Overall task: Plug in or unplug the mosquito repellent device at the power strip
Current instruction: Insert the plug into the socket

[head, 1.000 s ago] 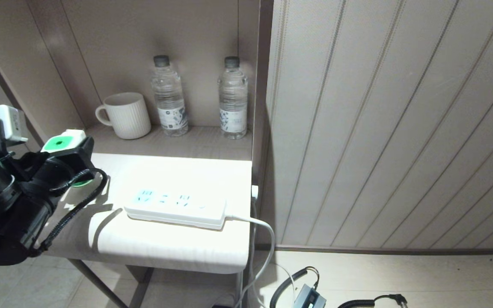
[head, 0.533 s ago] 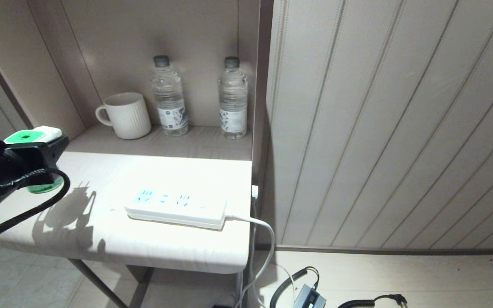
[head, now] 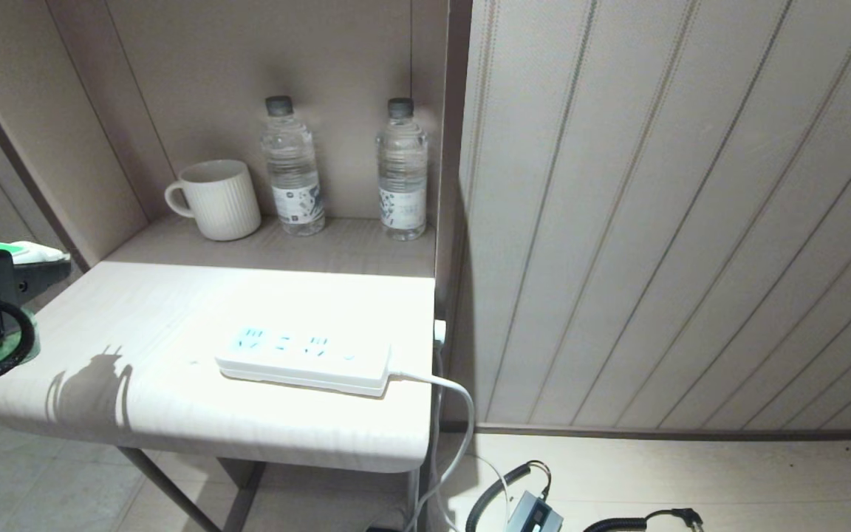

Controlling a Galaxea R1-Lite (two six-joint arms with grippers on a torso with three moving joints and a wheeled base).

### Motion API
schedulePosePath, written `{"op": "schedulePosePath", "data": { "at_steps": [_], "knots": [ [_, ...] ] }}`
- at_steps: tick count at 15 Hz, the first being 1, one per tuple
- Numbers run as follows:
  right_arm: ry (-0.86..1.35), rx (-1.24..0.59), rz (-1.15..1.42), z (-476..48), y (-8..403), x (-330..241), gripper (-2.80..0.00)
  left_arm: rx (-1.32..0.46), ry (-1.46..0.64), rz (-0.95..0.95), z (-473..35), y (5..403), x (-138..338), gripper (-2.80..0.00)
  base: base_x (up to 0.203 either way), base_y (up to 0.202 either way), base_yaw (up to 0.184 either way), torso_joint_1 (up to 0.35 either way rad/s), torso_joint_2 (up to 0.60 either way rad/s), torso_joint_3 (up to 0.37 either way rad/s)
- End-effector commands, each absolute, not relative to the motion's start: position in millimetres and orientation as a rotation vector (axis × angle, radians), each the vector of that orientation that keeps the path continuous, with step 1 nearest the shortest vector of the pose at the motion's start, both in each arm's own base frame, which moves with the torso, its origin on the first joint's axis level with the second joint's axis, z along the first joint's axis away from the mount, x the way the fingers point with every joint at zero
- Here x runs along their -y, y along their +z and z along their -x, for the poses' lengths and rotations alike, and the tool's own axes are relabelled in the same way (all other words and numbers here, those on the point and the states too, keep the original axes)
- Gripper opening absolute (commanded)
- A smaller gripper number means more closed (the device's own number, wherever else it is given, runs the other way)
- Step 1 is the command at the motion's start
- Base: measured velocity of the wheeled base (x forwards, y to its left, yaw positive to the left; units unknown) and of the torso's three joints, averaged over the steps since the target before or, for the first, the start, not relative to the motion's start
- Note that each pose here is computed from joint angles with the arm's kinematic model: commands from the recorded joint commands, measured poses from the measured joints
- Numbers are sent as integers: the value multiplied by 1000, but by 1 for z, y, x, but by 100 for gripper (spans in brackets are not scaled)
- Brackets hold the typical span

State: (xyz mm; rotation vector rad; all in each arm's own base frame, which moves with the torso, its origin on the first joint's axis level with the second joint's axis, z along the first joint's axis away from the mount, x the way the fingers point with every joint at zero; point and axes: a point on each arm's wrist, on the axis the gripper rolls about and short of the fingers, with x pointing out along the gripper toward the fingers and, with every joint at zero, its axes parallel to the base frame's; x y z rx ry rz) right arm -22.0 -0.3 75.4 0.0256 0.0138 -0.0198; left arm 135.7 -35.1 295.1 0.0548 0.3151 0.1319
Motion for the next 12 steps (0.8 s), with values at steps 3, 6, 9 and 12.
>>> {"op": "schedulePosePath", "data": {
  "at_steps": [3,6,9,12],
  "knots": [
    [-20,-14,-26,22,75,0,-280,-438,98,-40,-123,293,32,-280,0,0,0,0,0,0],
    [-20,-14,-26,22,75,0,-280,-544,-3,33,-116,303,32,-280,0,0,0,0,0,0],
    [-19,-14,-26,22,75,0,-280,-638,-65,80,-123,319,36,-280,0,0,0,0,0,0],
    [-20,-14,-26,22,75,0,-280,-767,-68,82,-142,333,40,-280,0,0,0,0,0,0]
  ]
}}
